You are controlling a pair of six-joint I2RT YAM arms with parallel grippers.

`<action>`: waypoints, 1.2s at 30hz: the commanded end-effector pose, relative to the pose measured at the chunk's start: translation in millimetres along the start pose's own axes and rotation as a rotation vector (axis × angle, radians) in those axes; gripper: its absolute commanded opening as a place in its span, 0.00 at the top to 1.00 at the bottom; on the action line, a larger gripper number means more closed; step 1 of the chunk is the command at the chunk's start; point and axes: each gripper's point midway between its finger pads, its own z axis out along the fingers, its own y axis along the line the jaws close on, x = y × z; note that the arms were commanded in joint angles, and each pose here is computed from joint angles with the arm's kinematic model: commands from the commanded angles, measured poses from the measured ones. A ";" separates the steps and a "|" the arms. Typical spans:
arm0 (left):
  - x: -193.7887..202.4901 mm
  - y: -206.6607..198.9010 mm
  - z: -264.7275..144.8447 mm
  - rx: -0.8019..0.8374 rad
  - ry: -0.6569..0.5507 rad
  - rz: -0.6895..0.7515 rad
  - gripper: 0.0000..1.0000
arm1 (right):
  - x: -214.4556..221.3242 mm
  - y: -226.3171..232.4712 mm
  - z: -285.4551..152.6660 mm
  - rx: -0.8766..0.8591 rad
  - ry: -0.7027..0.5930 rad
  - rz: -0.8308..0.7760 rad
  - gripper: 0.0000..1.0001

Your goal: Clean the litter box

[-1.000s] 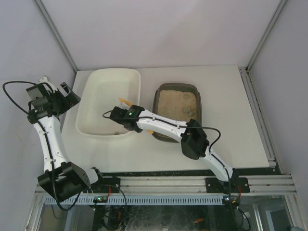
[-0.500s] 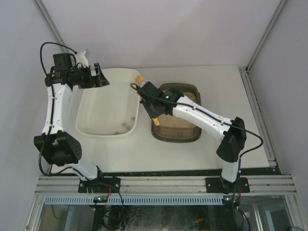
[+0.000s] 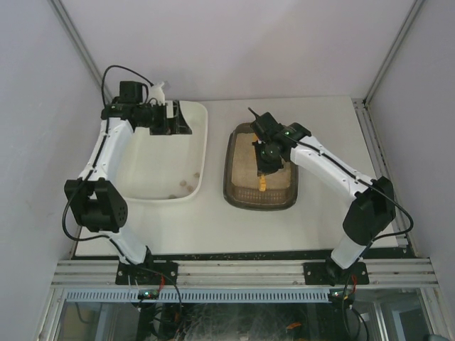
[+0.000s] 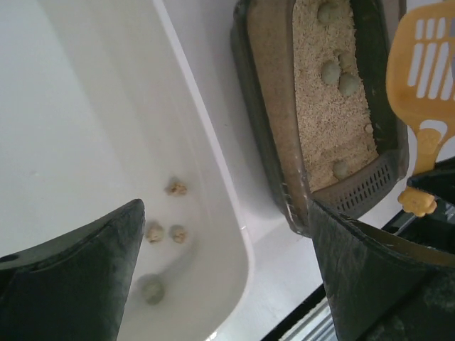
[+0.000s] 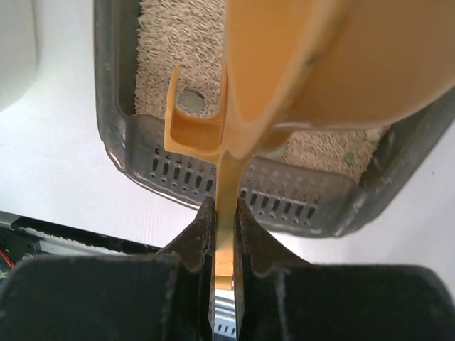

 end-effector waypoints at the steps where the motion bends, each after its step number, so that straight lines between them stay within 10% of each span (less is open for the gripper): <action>1: 5.7 -28.8 8.1 -0.013 -0.045 -0.097 0.00 | 8.2 -19.3 -29.5 0.145 0.024 0.104 1.00; 14: 9.7 -43.3 -6.4 -0.107 -0.294 -0.477 0.00 | 16.9 -60.8 1.2 0.293 0.346 0.243 1.00; 36: 12.2 -39.1 -6.1 -0.114 -0.324 -0.477 0.00 | 15.7 -70.7 63.2 0.276 0.497 0.292 1.00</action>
